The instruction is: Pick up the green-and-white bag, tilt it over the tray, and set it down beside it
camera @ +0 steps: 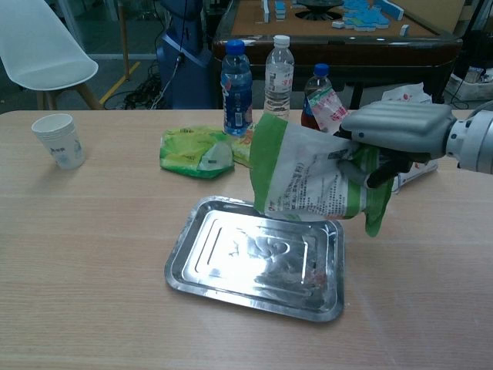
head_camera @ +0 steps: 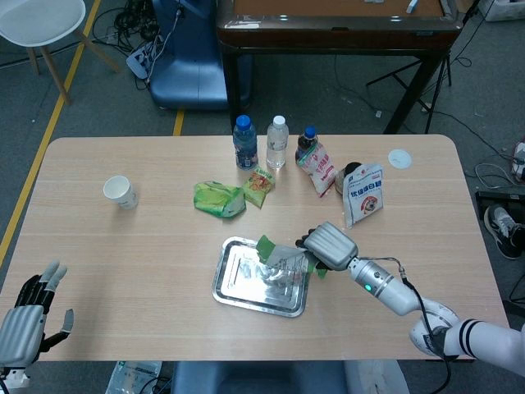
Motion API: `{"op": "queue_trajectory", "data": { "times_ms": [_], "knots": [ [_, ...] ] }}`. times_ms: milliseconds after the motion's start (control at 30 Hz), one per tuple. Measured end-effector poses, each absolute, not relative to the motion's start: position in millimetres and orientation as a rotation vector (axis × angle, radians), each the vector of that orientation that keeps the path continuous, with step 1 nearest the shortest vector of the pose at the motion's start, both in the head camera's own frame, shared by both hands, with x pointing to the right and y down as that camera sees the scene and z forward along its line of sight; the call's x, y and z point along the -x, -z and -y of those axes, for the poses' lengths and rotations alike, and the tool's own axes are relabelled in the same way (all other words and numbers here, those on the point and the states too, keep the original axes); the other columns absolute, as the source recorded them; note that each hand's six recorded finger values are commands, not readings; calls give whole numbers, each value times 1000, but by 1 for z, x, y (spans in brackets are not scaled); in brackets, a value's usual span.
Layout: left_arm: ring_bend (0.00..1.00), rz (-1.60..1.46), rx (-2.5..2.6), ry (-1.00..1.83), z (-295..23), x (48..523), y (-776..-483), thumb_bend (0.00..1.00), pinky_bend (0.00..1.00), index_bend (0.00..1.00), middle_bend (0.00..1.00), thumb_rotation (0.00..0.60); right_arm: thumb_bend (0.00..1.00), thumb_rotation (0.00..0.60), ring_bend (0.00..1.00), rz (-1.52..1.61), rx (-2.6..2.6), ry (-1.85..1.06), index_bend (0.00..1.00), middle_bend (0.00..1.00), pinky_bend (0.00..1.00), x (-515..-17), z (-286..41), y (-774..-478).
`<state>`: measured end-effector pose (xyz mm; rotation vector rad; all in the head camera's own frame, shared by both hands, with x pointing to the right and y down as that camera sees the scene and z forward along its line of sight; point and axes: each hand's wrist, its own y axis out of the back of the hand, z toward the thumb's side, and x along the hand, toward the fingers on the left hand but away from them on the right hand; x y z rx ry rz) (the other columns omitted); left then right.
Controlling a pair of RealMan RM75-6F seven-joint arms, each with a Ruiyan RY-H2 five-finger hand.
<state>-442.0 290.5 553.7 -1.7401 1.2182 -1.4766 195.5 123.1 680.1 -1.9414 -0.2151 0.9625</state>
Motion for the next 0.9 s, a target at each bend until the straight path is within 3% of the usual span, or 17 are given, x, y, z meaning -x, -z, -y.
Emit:
{"op": "queue_trajectory", "data": {
  "times_ms": [400, 900],
  "knots": [
    [57, -1216, 1741, 1480, -290, 441, -553, 475, 23, 14, 0, 600, 724, 600, 557, -7, 1711, -929, 680, 612, 646, -176, -118, -673],
    [57, -1217, 1741, 1487, -292, 444, -555, 475, 22, 14, 0, 600, 724, 600, 557, 110, 1796, -977, 681, 613, 646, -180, -127, -684]
  ]
}}
